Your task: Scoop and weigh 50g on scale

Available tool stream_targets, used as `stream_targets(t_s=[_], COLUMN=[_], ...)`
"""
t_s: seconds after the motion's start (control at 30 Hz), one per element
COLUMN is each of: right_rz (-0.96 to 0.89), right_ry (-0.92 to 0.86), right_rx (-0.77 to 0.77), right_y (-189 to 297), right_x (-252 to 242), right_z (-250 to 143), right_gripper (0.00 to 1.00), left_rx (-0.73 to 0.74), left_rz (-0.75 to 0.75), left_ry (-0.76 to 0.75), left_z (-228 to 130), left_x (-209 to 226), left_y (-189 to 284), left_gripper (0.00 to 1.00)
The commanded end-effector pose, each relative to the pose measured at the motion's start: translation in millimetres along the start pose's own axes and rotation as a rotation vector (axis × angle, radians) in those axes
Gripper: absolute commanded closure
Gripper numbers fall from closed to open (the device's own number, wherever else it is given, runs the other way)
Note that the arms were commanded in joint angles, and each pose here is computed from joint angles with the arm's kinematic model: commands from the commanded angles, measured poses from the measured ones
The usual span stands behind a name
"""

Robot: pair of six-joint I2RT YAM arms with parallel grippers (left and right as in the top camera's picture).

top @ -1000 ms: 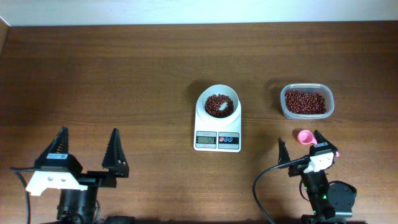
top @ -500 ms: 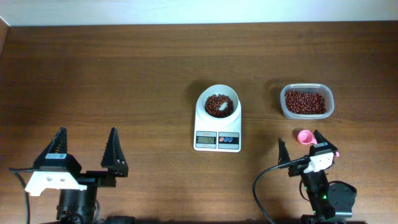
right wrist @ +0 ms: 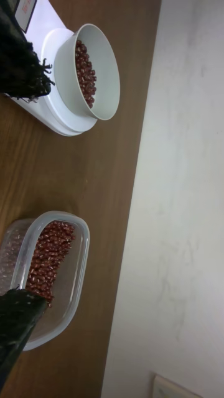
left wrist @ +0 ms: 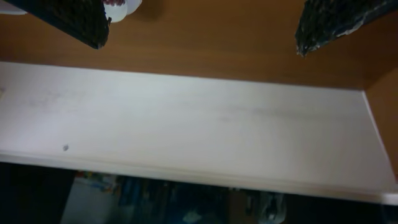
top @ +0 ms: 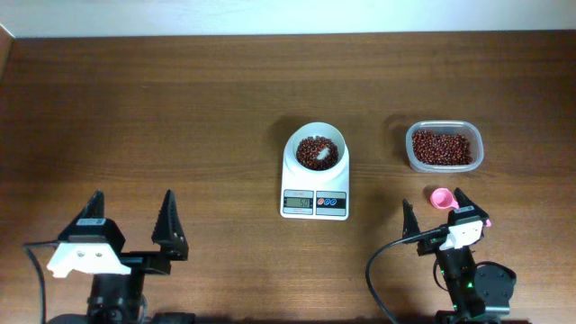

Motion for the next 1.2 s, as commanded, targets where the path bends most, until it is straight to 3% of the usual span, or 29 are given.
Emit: stream_targets(t_s=[0.0,0.5,0.9,1.17], right_rz=[-0.018,-0.018,-0.018,-0.018], right_ry=[-0.005,-0.005,-0.005,-0.005], right_rx=[0.011,0.011,0.011,0.011], right_y=[0.3,0.3,0.3,0.3], right_x=[-2.7,-2.7,-2.7,-2.7], right_z=[-3.4,-3.5,-3.4,-3.4], right_gripper=[0.01,0.01,0.01,0.01], left_rx=[-0.048,-0.082,0.003,-0.023], left_rz=[0.022,0.022,0.033,0.024], left_ry=[0.010,0.009,0.011,0.058], left_z=[3.4,-20.9,-50.1,-52.0], left_x=[5.4,14.2,22.3,24.0], left_y=[16.7,73.4,54.0,39.2], left_gripper=[0.01,0.01,0.01,0.01])
Point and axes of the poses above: each gripper's point midway between its finger pads, its own y axis back along the fingers, its own x axis along the line the jaws close on, z = x × y, the point moved 1 cm from there along y, back along the fingers, and after that the axes turned 15 degrees about y, right-handed, at the moved point
